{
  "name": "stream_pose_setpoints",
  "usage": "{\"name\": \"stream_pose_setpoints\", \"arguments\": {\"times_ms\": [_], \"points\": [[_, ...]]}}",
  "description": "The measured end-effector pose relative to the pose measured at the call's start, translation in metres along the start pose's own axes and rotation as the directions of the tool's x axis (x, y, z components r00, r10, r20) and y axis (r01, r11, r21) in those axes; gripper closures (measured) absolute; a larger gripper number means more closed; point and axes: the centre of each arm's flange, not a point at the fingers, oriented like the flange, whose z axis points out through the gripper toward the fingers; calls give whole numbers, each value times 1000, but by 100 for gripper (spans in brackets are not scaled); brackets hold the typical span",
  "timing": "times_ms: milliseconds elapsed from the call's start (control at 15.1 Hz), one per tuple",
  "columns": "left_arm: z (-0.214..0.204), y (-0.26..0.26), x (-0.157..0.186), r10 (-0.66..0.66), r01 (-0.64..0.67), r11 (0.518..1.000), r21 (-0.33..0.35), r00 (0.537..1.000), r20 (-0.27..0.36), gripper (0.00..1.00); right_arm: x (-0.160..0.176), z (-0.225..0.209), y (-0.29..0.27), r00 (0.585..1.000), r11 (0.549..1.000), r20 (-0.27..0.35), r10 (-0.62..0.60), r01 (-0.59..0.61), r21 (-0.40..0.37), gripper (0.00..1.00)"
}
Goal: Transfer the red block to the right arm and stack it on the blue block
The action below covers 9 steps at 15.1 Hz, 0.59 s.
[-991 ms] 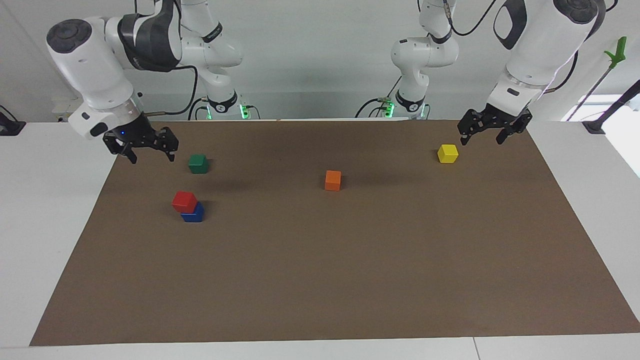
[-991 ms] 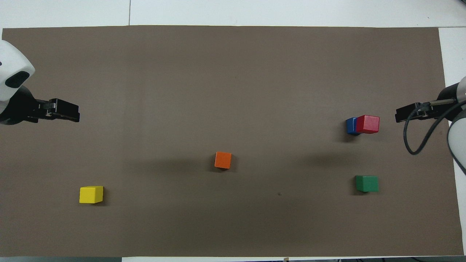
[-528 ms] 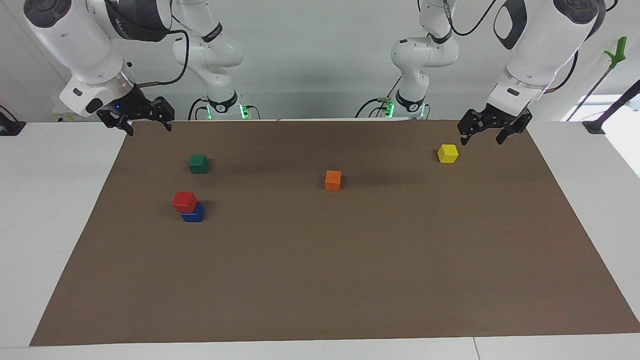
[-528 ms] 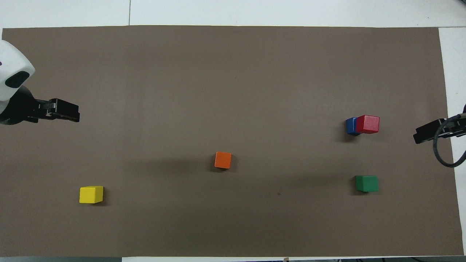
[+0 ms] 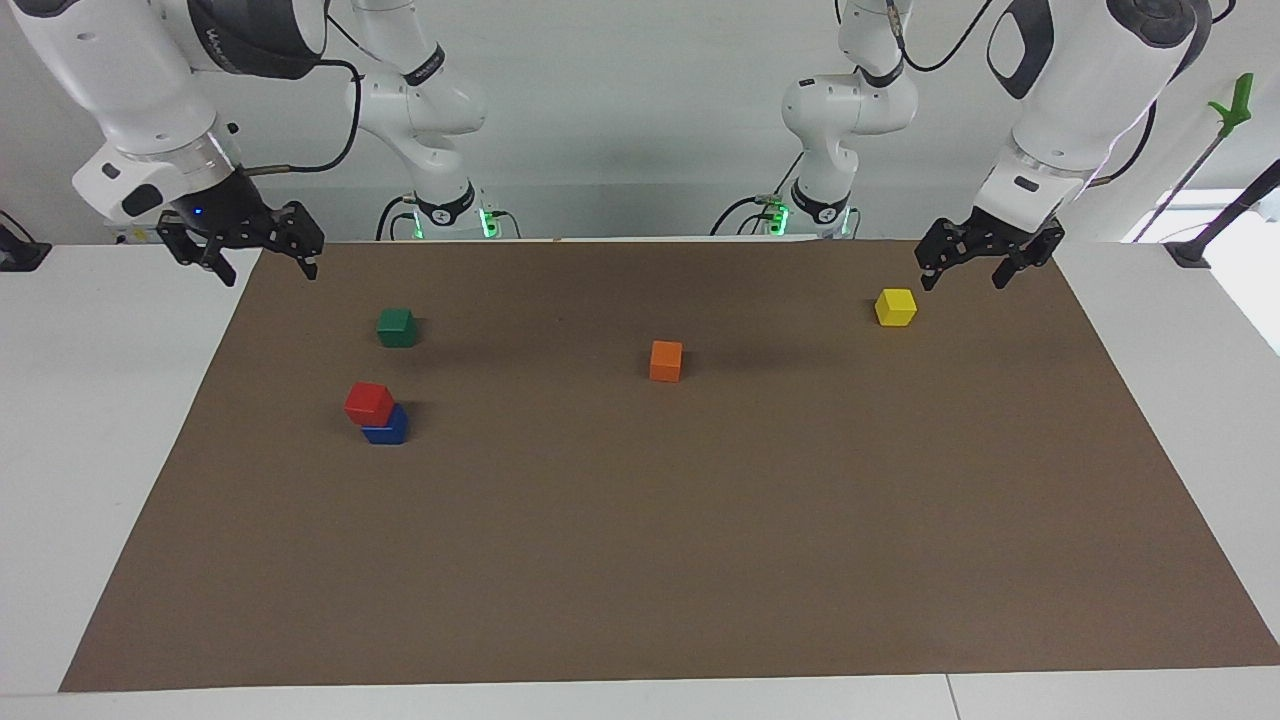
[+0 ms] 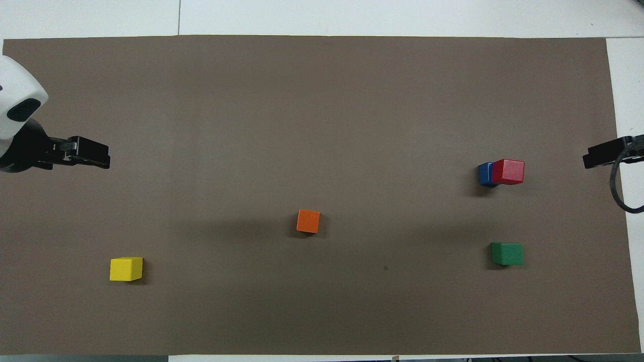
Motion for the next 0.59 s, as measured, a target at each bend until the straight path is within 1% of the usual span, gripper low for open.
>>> {"name": "stream_pose_setpoints", "arguments": {"times_ms": [594], "points": [[0,0,0,0,0,1000,0,1000,0,0,2,6,2,1000,1000,11,18,-19,1,0]]}}
